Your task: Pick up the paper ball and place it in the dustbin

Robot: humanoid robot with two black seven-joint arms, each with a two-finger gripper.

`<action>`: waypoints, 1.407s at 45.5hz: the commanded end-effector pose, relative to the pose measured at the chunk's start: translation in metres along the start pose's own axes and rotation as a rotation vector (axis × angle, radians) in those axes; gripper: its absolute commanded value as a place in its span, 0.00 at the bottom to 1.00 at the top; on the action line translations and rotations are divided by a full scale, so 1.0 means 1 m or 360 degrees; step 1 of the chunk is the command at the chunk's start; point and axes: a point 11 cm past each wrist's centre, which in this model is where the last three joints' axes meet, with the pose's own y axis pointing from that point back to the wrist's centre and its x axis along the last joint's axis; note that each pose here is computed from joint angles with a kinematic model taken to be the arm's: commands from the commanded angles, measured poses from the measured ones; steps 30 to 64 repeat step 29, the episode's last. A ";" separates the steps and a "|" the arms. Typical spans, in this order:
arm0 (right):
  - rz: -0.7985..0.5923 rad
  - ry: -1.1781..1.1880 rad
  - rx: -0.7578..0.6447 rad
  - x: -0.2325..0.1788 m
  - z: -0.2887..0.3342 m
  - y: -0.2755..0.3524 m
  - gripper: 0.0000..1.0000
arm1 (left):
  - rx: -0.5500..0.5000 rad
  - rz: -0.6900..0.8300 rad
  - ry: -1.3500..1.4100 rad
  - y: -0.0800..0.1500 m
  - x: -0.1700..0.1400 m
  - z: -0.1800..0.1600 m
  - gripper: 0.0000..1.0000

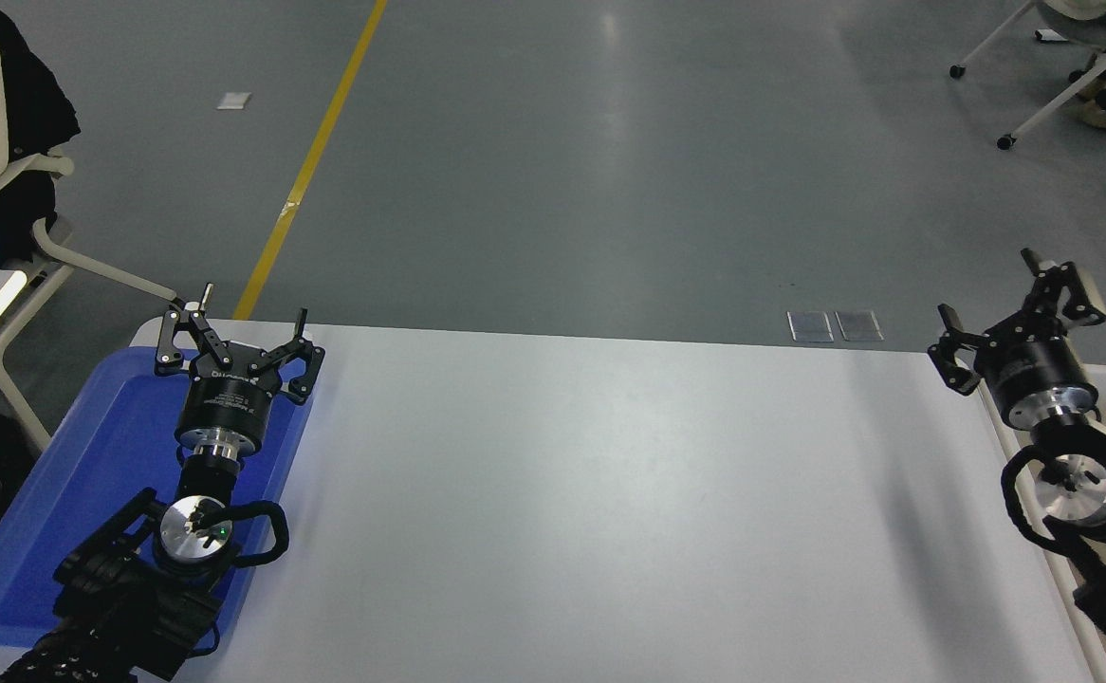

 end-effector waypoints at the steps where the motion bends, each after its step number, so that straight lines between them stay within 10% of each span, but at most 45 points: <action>1: -0.0010 0.0003 0.0059 -0.029 0.029 0.003 1.00 | 0.0000 0.0000 0.0002 0.000 0.000 0.000 1.00; 64: -0.0011 0.0093 0.0007 -0.025 0.038 0.012 1.00 | 0.0001 0.0000 0.0000 0.000 0.000 0.000 1.00</action>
